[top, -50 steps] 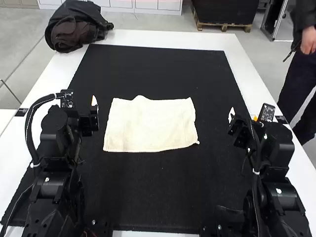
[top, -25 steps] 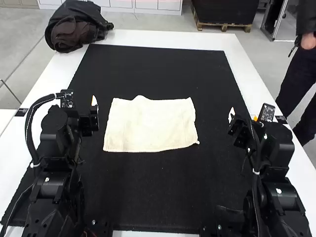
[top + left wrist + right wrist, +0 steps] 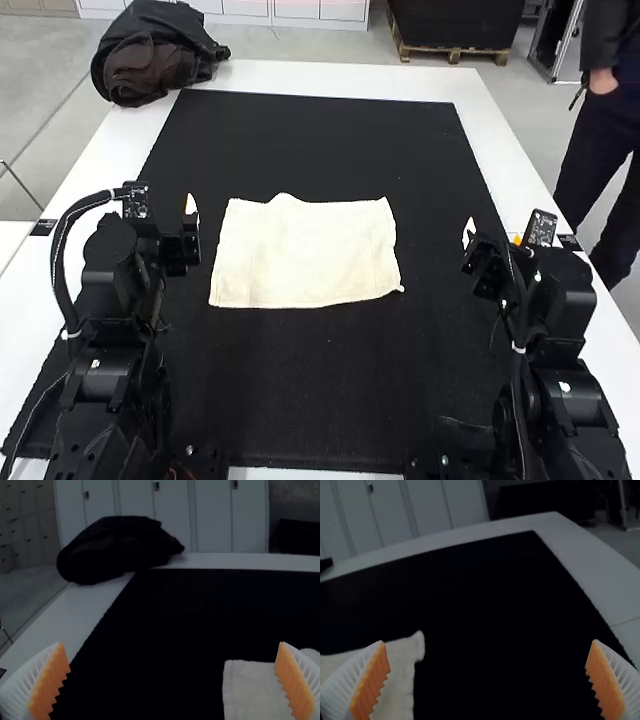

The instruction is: Fold the towel.

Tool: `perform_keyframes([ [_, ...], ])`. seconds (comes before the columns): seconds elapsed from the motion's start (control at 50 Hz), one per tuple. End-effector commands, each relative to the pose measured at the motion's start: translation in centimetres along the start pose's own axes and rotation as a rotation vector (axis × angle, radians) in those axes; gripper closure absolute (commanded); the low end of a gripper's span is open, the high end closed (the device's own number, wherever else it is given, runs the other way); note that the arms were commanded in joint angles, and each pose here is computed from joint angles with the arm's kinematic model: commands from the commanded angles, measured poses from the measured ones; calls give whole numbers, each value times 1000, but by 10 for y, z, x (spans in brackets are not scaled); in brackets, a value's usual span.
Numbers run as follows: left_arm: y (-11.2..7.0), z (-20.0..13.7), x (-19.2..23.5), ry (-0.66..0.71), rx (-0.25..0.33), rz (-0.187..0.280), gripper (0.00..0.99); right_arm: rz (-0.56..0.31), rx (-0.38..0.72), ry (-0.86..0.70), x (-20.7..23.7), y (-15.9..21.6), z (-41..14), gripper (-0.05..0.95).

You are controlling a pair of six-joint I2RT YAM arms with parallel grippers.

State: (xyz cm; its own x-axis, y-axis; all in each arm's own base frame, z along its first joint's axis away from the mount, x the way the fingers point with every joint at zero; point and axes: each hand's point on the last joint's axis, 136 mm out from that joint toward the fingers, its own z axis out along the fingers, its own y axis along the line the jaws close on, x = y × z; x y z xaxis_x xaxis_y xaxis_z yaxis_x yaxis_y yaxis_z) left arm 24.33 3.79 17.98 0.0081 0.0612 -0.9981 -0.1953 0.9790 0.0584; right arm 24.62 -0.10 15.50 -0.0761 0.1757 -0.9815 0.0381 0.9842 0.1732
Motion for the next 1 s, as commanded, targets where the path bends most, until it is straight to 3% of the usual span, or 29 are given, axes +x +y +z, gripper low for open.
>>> perform_keyframes([
  [0.0, 0, 0, 0, -6, -1, -8, 33, 10, -16, -4, 0, 3, 0, -10],
  [0.78, 0, 0, 0, -6, -3, -8, 33, 16, -55, 6, 2, 9, 0, -10],
  [0.98, 0, 0, -1, -7, -3, -8, 33, -54, -53, 6, 2, 9, 0, -10],
])
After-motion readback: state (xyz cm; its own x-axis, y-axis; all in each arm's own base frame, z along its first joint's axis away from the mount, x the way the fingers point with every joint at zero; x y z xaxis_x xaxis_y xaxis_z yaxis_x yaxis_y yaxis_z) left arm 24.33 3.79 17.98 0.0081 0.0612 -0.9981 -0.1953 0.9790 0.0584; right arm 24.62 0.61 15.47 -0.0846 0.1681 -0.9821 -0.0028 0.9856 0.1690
